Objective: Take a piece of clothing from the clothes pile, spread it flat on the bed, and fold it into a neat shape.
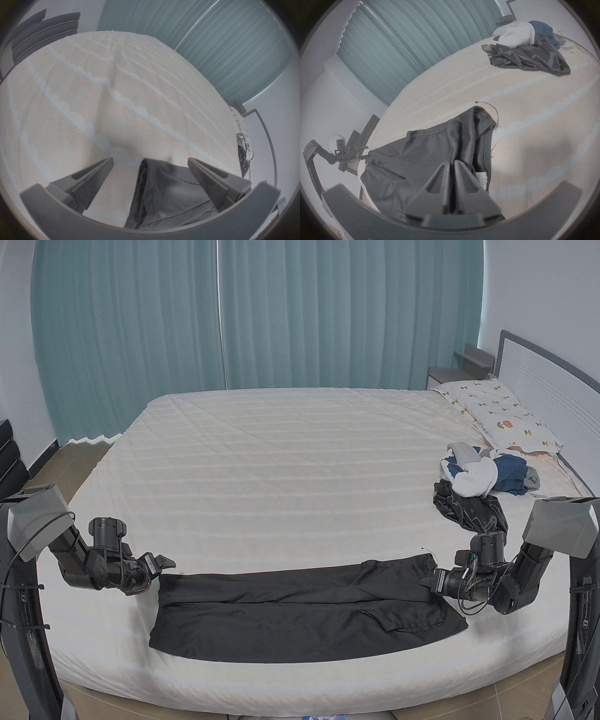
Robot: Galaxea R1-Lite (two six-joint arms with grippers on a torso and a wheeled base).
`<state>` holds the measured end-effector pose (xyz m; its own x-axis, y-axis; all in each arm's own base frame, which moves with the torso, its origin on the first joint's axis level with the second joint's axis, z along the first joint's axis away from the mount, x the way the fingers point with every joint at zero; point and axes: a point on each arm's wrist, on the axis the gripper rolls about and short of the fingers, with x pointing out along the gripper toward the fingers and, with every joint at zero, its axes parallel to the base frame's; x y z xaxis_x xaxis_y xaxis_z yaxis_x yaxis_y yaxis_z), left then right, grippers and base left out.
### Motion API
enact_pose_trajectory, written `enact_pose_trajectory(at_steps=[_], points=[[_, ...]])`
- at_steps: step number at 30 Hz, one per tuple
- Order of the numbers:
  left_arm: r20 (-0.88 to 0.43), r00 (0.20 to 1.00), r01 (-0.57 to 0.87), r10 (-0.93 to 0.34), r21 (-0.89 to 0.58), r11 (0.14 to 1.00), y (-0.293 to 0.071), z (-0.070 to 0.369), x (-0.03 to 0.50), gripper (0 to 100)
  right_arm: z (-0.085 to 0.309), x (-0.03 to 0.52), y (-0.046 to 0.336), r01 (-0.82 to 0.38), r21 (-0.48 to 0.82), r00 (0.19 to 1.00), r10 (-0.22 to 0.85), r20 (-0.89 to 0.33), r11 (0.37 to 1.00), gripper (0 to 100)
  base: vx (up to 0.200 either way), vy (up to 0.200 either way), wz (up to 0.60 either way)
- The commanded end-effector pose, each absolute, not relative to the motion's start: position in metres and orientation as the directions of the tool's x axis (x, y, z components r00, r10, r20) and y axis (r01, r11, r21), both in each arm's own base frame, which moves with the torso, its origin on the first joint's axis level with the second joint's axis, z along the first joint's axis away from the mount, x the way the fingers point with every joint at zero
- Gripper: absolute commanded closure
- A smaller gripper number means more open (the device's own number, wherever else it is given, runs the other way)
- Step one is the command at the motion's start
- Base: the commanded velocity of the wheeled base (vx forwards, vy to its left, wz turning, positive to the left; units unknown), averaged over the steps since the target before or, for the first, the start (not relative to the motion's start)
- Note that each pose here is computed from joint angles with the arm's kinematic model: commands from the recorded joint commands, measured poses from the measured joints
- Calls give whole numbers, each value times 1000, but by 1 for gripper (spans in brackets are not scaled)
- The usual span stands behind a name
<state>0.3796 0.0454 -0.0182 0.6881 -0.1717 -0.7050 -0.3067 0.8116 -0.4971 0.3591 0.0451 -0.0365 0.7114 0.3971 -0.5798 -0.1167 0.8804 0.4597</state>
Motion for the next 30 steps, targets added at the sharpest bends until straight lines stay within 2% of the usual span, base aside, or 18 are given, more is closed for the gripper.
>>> enact_pose_trajectory(at_steps=[1, 8, 12, 17, 21, 22, 27, 30], points=[[-705, 688, -307, -171, -497, 811, 46, -18, 379, 0, -36, 357, 45, -117, 455, 711, 394, -582, 883, 0, 0, 0, 0], [-697, 697, -301, -172, -501, 811, 45, -8, 375, 0, -12, 354, 44, -120, 477, 755, 392, -526, 871, 0, 0, 0, 0], [-661, 729, -286, -178, -530, 798, 38, 23, 368, 0, 9, 343, 51, -48, 575, 770, 397, -500, 817, 0, 0, 0, 0], [-630, 754, -275, -186, -560, 782, 32, 42, 366, 0, 16, 330, 69, 79, 641, 785, 349, -512, 763, 0, 0, 0, 0], [-658, 726, -284, -200, -551, 785, 25, 35, 357, 0, 21, 321, 80, 113, 671, 783, 351, -514, 733, 0, 0, 0, 0], [-689, 696, -304, -201, -537, 787, 22, 26, 345, 0, 25, 313, 85, 121, 688, 777, 363, -514, 715, 0, 0, 0, 0], [-722, 658, -333, -213, -533, 778, 19, 19, 317, 0, 30, 300, 90, 147, 715, 764, 381, -521, 684, 0, -200, 0, 0], [-730, 647, -348, -221, -540, 766, 14, 18, 312, 0, 26, 293, 89, 180, 705, 756, 362, -545, 686, 0, -200, 0, 0]])
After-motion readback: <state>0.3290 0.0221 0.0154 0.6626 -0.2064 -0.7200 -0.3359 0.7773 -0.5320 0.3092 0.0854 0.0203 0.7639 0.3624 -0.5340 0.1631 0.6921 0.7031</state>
